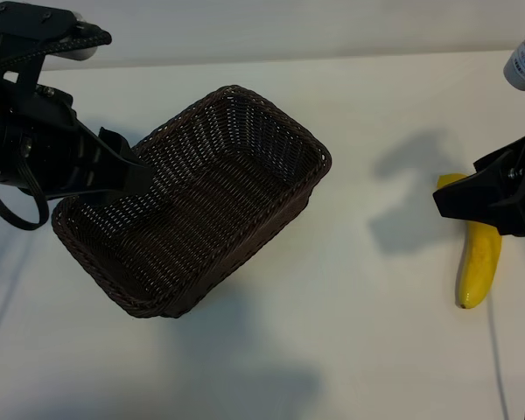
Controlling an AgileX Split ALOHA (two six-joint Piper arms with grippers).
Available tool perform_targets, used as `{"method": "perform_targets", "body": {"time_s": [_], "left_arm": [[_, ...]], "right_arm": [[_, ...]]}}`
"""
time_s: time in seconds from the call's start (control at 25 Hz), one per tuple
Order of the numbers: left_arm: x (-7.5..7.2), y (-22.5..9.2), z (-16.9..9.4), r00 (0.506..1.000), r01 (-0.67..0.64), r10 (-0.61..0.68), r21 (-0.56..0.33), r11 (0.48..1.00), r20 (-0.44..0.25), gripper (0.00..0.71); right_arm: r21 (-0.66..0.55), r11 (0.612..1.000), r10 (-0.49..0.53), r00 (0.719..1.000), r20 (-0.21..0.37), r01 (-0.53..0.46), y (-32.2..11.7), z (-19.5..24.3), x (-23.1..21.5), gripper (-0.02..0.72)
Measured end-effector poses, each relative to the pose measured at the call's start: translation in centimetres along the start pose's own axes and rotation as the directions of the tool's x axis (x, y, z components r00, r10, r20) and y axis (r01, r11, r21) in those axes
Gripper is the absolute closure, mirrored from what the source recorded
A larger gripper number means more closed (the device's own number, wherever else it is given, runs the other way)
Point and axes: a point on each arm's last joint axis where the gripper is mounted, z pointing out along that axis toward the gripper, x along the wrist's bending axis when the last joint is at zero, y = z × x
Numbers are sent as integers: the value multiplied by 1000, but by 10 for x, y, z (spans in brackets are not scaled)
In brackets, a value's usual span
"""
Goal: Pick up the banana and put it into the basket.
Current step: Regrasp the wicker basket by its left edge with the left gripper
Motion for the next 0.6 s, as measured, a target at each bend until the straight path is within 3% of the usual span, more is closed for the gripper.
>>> {"method": "perform_targets", "body": {"time_s": [0.6], "left_arm": [[0,0,0,1000,-2,2,0,1000,-2,187]], "right_arm": [[-14,1000,0,1000,11,0,1,0,-1,124]]}}
